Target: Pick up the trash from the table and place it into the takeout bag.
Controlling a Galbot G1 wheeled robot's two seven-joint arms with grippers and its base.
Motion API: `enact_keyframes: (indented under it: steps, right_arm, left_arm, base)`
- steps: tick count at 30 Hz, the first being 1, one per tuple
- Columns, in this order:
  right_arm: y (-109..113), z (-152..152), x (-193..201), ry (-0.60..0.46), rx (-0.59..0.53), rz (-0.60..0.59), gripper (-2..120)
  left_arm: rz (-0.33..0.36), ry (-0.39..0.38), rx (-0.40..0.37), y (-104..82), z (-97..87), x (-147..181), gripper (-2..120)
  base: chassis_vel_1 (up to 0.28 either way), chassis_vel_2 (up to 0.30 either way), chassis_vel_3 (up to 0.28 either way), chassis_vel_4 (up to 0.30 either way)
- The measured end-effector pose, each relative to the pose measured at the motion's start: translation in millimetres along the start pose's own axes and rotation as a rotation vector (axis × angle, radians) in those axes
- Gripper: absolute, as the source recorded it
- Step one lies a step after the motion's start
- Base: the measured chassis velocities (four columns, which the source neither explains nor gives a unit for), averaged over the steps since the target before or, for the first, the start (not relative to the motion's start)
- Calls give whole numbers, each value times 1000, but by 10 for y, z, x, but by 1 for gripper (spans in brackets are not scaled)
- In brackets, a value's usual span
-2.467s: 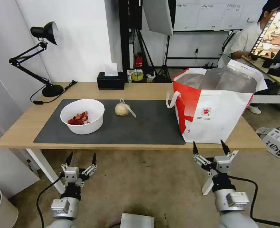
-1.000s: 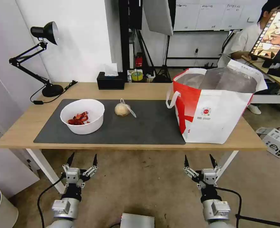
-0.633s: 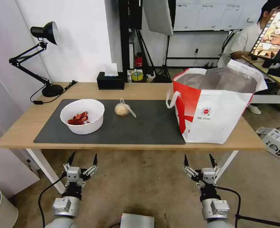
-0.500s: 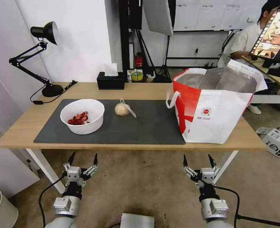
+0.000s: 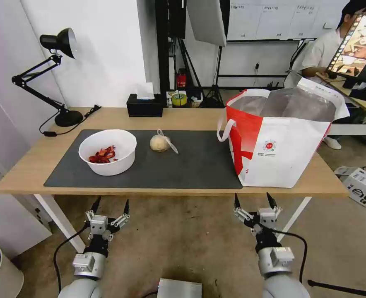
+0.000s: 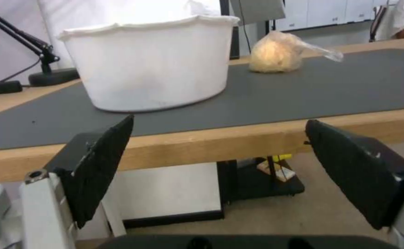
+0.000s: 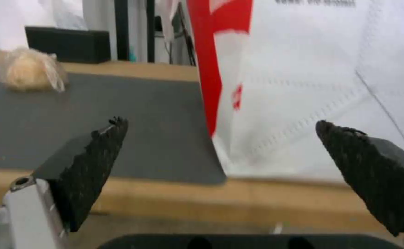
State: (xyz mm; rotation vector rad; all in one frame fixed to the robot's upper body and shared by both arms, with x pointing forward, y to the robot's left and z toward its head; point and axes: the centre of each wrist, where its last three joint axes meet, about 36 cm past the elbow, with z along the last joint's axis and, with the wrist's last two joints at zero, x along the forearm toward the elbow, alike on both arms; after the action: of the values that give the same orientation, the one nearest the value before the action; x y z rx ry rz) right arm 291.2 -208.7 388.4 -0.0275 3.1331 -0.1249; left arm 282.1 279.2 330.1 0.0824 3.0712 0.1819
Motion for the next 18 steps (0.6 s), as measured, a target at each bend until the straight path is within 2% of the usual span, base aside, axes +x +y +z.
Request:
enact_keyframes:
  steps: [11, 15, 18]
  right_arm:
    - [76, -174, -259, -20, -22, -36, 100]
    - [119, -283, -378, -28, -25, -69, 100]
    - [186, -482, -566, -17, -46, -108, 100]
  left_arm:
    - [12, 2, 6, -13, -5, 12, 100]
    - [13, 1, 8, -25, -18, 5, 100]
    - [13, 3, 2, 0, -14, 3, 100]
  base:
    - [0, 0, 0, 0]
    - [0, 0, 0, 0]
    - [0, 0, 0, 0]
